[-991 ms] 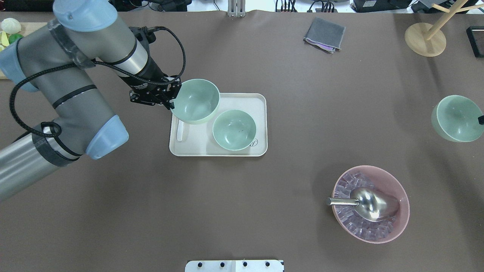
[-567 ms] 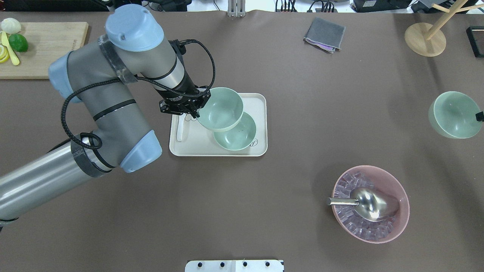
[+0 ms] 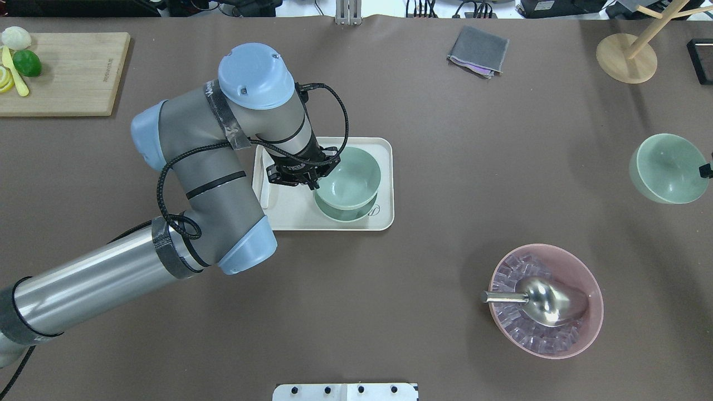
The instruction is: Stack green bowls together
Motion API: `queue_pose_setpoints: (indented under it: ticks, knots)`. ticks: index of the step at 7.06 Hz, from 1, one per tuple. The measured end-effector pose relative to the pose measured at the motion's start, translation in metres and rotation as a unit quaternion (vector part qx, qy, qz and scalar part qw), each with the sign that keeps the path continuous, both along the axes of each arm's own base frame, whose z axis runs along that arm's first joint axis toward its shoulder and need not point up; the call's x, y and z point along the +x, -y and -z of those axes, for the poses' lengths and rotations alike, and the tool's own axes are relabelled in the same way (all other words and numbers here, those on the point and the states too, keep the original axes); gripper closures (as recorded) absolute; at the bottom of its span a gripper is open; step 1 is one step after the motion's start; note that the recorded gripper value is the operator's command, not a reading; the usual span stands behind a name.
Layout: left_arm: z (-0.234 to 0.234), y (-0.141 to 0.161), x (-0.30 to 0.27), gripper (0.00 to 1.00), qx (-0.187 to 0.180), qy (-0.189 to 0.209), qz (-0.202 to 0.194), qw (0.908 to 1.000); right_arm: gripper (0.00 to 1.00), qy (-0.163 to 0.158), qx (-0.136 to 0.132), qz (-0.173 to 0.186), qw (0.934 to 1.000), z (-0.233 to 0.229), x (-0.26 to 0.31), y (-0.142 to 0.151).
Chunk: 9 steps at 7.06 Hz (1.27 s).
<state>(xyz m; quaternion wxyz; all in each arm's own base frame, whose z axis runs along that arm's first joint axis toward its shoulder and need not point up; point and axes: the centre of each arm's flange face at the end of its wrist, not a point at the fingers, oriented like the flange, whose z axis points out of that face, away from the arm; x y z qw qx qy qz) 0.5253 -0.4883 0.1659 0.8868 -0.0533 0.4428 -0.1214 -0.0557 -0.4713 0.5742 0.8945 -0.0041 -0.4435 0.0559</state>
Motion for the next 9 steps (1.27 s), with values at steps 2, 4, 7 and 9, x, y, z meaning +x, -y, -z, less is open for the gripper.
queue_pose_setpoints:
  ticks: [2, 4, 7, 9]
  knots:
    - [-0.004, -0.002, 0.006, 1.00, -0.001, 0.003, -0.002, 1.0000, 1.00, 0.002, 0.003, 0.001, 1.0000, 0.004, 0.000, -0.002]
    - [-0.008, -0.004, 0.012, 1.00, -0.001, 0.003, -0.005, 1.0000, 1.00, 0.003, 0.005, 0.001, 1.0000, 0.006, 0.000, -0.003]
    - [-0.015, -0.003, 0.017, 1.00, 0.000, 0.002, -0.007, 1.0000, 1.00, 0.003, 0.005, 0.001, 1.0000, 0.006, 0.000, -0.004]
    - [-0.019, -0.001, 0.019, 1.00, 0.002, 0.001, -0.007, 1.0000, 1.00, 0.002, 0.005, 0.001, 1.0000, 0.006, 0.000, -0.004]
